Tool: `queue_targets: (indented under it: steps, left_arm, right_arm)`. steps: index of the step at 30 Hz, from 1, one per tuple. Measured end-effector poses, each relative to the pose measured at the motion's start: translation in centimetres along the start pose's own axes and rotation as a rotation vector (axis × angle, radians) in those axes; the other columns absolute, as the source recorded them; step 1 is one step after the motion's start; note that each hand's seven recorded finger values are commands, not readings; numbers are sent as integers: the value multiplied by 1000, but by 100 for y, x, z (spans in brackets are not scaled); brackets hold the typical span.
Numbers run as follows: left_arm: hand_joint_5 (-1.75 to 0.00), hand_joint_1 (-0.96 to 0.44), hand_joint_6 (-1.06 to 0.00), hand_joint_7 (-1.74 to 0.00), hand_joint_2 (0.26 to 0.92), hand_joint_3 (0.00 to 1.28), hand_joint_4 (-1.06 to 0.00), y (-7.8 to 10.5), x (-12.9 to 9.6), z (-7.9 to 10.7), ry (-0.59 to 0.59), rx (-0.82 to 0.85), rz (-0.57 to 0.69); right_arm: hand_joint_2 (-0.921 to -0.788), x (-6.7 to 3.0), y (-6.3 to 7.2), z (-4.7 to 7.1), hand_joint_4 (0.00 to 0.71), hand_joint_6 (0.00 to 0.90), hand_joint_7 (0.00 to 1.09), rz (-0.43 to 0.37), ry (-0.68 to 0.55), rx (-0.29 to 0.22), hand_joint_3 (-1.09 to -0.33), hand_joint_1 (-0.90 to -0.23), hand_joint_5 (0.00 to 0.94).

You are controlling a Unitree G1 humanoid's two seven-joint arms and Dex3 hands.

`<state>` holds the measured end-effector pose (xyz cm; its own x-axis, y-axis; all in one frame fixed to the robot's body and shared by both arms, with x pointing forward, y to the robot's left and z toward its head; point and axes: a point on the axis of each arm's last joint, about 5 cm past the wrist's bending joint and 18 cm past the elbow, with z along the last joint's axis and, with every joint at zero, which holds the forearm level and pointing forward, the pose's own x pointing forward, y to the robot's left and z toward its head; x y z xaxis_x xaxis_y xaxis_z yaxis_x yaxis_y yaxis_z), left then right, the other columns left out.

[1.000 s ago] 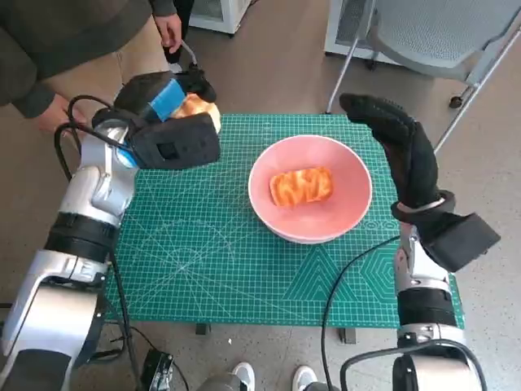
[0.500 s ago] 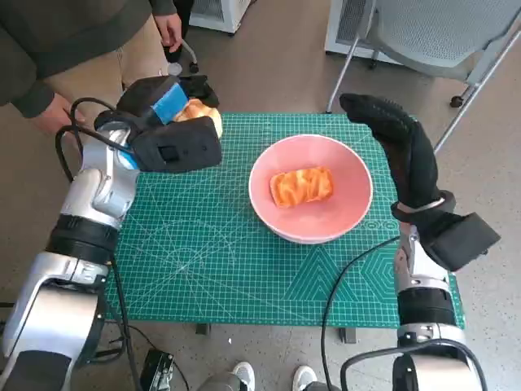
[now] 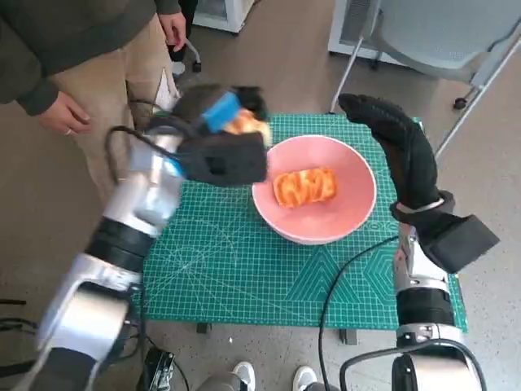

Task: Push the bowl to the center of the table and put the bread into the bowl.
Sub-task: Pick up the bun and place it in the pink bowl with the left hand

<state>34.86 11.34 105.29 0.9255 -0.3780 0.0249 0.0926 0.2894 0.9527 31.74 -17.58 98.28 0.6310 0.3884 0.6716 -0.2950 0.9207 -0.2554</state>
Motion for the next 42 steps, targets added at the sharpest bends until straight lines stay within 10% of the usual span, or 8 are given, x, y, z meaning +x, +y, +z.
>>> queue_targets:
  steps: [39, 41, 42]
  left_arm:
    - [-1241, 0, -636, -1117, 918, 82, -657, -225, 127, 283, -142, 8, -98]
    - [-1271, 175, -510, -835, 920, 108, -631, -231, 134, 282, -145, -5, -107]
    - [-934, 49, -443, -641, 865, 100, -487, -232, 137, 280, -145, -14, -113]
  right_arm:
    - [-921, -63, -5, 46, 197, -1, 517, -60, -3, -27, -815, -713, 2]
    - [-921, -62, -2, 46, 197, -1, 517, -59, -2, -29, -816, -713, 2]
    - [-921, -62, -1, 46, 197, -1, 517, -58, -1, -30, -816, -713, 2]
